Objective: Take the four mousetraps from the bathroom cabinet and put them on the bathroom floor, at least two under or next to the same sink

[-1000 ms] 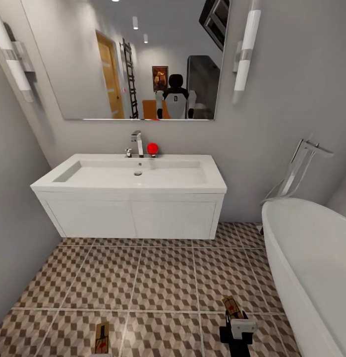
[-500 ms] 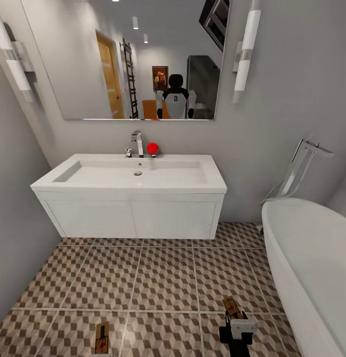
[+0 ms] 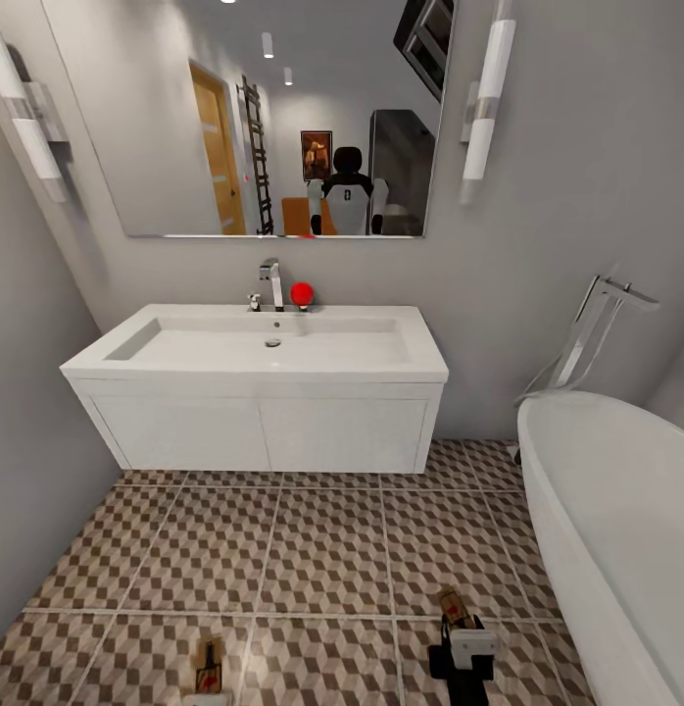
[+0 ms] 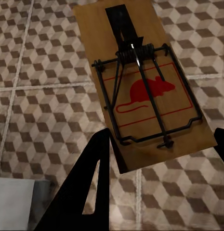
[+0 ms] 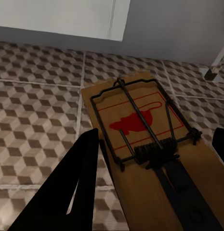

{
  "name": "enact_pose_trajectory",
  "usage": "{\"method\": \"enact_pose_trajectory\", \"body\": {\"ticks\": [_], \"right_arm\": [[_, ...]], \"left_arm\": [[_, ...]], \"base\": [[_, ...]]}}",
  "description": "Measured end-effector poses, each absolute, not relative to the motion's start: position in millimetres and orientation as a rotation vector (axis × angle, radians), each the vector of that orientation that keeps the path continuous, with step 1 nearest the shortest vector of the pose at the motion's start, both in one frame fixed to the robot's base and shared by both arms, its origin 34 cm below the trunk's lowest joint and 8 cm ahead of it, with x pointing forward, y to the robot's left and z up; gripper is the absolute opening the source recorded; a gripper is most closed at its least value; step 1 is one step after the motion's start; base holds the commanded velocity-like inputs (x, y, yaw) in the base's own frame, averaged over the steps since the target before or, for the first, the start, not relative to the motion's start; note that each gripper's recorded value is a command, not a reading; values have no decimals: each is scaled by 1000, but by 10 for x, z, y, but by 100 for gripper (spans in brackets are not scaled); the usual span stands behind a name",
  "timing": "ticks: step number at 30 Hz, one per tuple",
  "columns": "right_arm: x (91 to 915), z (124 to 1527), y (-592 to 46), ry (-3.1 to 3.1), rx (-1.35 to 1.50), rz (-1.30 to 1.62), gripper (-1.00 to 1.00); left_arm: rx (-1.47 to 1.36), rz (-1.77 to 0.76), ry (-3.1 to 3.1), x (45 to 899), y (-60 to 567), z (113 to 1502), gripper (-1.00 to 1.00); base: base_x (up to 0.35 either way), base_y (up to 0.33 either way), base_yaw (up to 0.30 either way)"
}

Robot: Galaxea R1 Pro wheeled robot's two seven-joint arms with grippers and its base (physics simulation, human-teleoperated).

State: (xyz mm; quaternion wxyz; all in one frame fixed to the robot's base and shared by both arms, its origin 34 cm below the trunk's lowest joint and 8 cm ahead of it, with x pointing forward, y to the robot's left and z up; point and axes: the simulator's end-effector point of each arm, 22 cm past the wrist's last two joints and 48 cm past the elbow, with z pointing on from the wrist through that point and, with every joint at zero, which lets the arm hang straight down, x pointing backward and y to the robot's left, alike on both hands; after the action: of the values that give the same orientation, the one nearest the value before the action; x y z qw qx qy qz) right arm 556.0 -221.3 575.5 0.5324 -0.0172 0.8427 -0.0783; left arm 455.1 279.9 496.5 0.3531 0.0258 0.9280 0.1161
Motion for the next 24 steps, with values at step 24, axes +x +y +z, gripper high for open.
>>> {"method": "enact_pose_trajectory", "body": {"ticks": [24], "right_arm": [[6890,6638,-2273,2123,-6,-318,-100]], "left_arm": [[82,469,2653,6808,2832,6149,-100]], "base": [[0,0,0]]}}
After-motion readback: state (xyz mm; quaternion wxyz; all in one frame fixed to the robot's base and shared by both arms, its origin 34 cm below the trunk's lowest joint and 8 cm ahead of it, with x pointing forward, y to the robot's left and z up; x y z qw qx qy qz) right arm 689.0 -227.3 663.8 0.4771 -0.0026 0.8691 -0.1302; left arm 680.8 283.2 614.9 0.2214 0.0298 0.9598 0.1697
